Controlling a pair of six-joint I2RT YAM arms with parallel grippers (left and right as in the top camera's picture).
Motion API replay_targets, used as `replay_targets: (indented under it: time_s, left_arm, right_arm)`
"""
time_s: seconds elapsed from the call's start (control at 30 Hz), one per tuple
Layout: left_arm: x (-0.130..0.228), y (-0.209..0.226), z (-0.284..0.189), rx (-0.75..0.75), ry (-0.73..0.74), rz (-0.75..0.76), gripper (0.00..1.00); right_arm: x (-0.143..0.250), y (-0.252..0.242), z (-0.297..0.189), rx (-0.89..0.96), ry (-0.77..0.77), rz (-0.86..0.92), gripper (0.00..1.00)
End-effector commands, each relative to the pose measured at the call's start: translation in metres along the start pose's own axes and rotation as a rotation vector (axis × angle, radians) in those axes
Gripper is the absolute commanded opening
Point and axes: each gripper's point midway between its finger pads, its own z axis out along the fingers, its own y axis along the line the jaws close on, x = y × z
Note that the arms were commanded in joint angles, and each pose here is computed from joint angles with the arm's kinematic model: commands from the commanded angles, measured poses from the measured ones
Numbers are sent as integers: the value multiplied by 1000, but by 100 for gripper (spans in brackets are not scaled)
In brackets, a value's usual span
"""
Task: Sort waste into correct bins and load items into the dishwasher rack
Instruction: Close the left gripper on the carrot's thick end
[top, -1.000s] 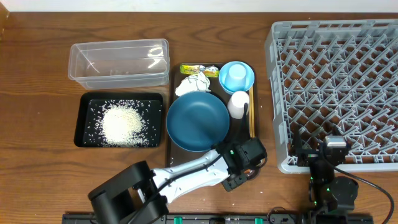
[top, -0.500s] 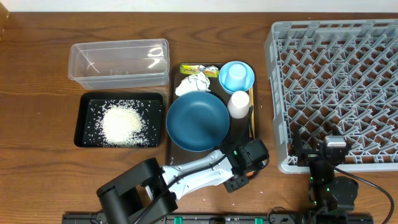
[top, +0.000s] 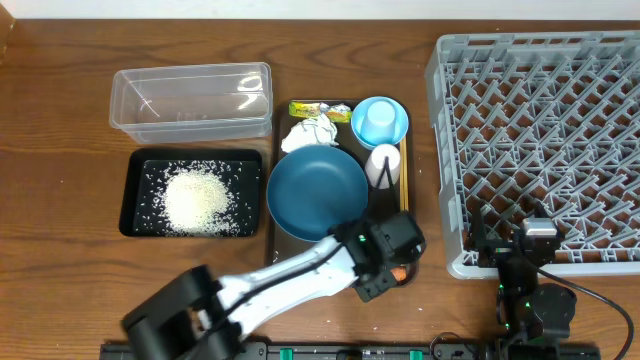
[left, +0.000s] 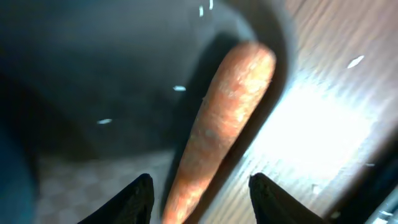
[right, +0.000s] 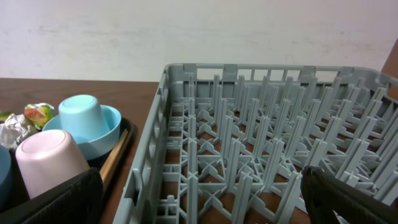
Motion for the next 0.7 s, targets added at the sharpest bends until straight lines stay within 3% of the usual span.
replay_targets:
  time_s: [0.0, 0.67]
  left_arm:
    - [-9, -2, -14, 13, -51, 7, 55]
    - [-1, 0, 29, 19, 41, 0, 55]
  right_arm:
    - [1, -1, 0, 6, -1, 18, 99]
    - [1, -1, 0, 6, -1, 18, 99]
